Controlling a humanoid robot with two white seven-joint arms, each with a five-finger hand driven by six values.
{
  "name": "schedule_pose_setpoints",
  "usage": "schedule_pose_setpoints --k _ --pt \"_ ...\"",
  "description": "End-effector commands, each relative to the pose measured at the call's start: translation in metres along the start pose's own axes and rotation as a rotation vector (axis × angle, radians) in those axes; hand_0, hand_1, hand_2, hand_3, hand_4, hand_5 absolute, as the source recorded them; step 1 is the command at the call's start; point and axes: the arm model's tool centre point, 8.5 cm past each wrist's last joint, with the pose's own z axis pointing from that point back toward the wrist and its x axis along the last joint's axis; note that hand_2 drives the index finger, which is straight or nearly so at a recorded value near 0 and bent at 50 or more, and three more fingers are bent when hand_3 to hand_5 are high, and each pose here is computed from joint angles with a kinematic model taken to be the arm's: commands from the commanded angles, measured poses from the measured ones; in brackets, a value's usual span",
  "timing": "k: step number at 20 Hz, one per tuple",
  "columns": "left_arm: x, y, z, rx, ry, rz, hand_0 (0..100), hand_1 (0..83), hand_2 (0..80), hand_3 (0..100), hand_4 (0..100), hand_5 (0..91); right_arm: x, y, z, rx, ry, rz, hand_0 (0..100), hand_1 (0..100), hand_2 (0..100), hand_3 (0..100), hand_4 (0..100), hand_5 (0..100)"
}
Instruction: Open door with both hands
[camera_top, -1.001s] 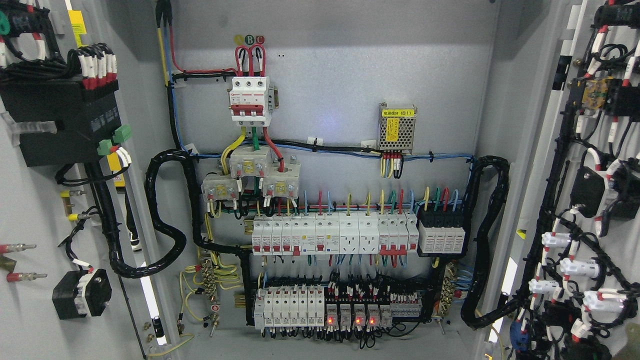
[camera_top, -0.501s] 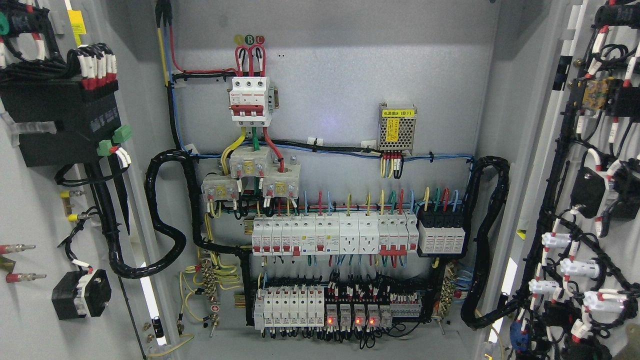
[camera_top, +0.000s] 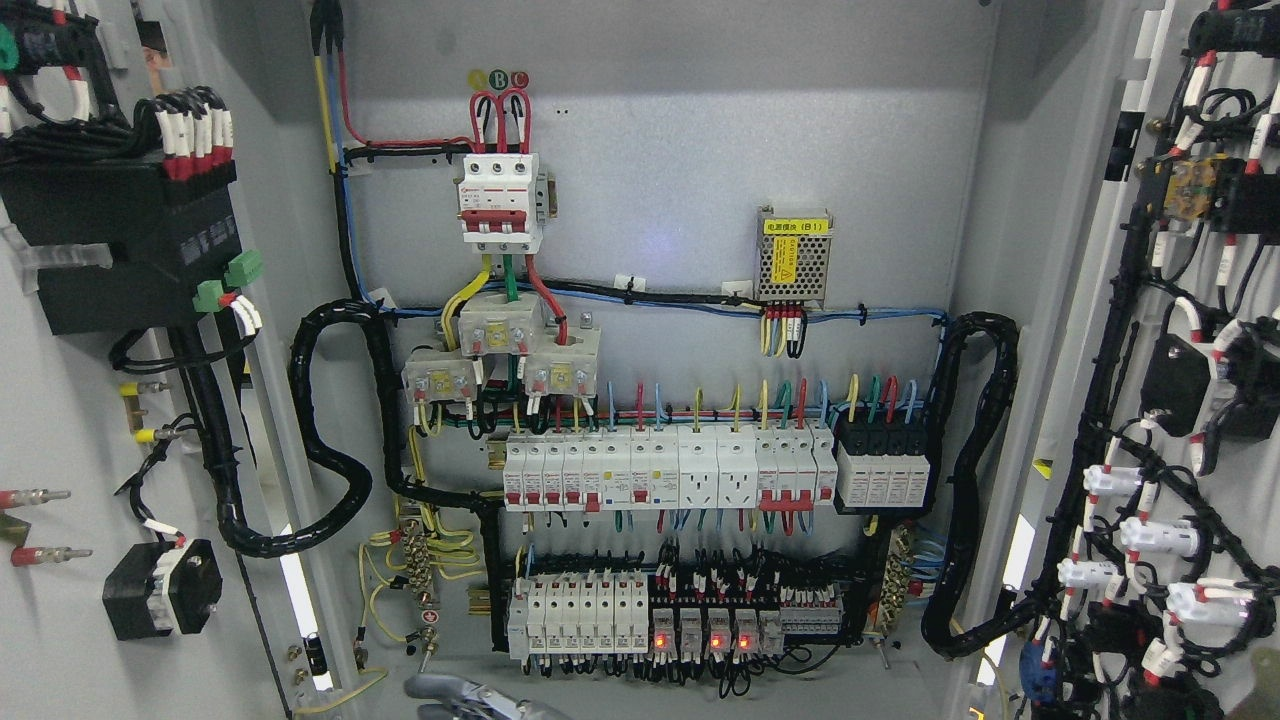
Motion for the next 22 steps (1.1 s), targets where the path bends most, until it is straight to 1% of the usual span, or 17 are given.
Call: schedule_pose_setpoints --k 1,2,3,4,5,7,10,12,14,16,17,18,19,22 --pt "0.155 -0.038 0.04 -0.178 -0.466 -0.186 12 55.6 0.0 0 0 0.0 0.022 -0.008 0.088 -0.12 -0.01 0.093 0 50 4 0 0 0" --pt "0.169 -0.043 0.048 -0.193 -0.51 -0.205 12 55.6 0.0 0 0 0.0 0.022 -0.004 0.096 -0.129 -0.011 0.09 0 50 4 0 0 0" --pt "0.182 -0.045 0.056 -0.201 -0.551 -0.225 12 55.6 0.0 0 0 0.0 0.021 -0.004 0.108 -0.153 -0.003 0.092 0 50 4 0 0 0" --pt "0.197 -0.045 0.066 -0.198 -0.598 -0.24 12 55.6 0.0 0 0 0.0 0.018 -0.006 0.122 -0.192 0.008 0.086 0 50 4 0 0 0" --pt "0.211 -0.044 0.073 -0.191 -0.642 -0.248 12 55.6 0.0 0 0 0.0 0.018 -0.009 0.13 -0.217 0.005 0.086 0 50 4 0 0 0" --pt "0.233 -0.042 0.088 -0.177 -0.716 -0.266 12 55.6 0.0 0 0 0.0 0.024 -0.012 0.149 -0.276 -0.042 0.121 0 50 4 0 0 0" --pt "0.25 -0.047 0.106 -0.205 -0.769 -0.323 12 55.6 0.0 0 0 0.0 0.034 -0.01 0.179 -0.346 -0.101 0.184 0 50 4 0 0 0" --pt "0.257 -0.056 0.118 -0.228 -0.802 -0.343 12 55.6 0.0 0 0 0.0 0.037 -0.013 0.2 -0.397 -0.12 0.231 0 50 4 0 0 0" --pt "0.266 -0.066 0.129 -0.27 -0.838 -0.372 12 55.6 0.0 0 0 0.0 0.041 -0.015 0.215 -0.441 -0.127 0.258 0 50 4 0 0 0" --pt "0.274 -0.073 0.14 -0.337 -0.873 -0.427 12 55.6 0.0 0 0 0.0 0.039 -0.015 0.236 -0.491 -0.097 0.265 0 50 4 0 0 0" --pt "0.278 -0.073 0.149 -0.37 -0.9 -0.464 12 55.6 0.0 0 0 0.0 0.039 -0.014 0.248 -0.513 -0.076 0.275 0 50 4 0 0 0" --pt "0.282 -0.074 0.155 -0.394 -0.929 -0.495 12 55.6 0.0 0 0 0.0 0.044 -0.014 0.256 -0.526 -0.082 0.302 0 50 4 0 0 0" --pt "0.286 -0.074 0.161 -0.403 -0.963 -0.519 12 55.6 0.0 0 0 0.0 0.049 -0.013 0.262 -0.538 -0.094 0.329 0 50 4 0 0 0" --pt "0.299 -0.073 0.179 -0.388 -1.074 -0.569 12 55.6 0.0 0 0 0.0 0.054 -0.011 0.272 -0.57 -0.132 0.37 0 50 4 0 0 0"
